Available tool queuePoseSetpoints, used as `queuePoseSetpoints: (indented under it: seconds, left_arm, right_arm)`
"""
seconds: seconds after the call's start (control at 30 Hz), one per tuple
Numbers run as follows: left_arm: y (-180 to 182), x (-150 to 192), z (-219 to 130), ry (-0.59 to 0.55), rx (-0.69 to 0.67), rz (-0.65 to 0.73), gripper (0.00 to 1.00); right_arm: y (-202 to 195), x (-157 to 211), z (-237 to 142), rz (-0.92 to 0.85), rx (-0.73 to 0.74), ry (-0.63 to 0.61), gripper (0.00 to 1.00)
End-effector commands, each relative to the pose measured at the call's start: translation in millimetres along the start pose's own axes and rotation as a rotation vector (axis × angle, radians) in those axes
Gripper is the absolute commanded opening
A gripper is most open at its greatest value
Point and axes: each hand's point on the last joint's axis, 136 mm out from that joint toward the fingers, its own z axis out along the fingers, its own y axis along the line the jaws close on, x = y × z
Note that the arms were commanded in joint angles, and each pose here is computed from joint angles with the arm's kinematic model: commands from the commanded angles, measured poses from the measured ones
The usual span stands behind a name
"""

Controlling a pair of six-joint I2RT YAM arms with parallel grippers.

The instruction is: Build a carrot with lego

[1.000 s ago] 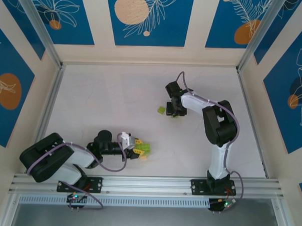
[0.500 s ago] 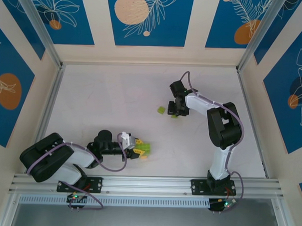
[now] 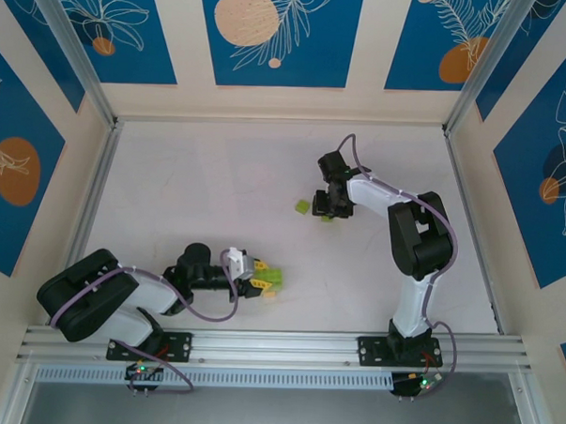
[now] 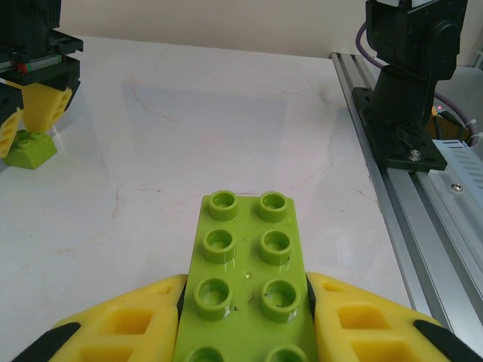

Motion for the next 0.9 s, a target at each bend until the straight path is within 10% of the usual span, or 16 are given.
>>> queuePoseSetpoints:
  seconds: [0.0, 0.87]
  left_arm:
    - [0.3, 3.0, 2.6, 0.015, 0.017, 0.002, 0.24]
    - [2.0, 3.4, 3.1, 0.019, 0.010, -0.002, 0.23]
  right_arm:
    - [0.7, 3.4, 6.3, -0.006, -0.014, 0.027, 0.50]
    - [-5.4, 10.1, 12.0, -0.002, 0.010, 0.049, 0.44]
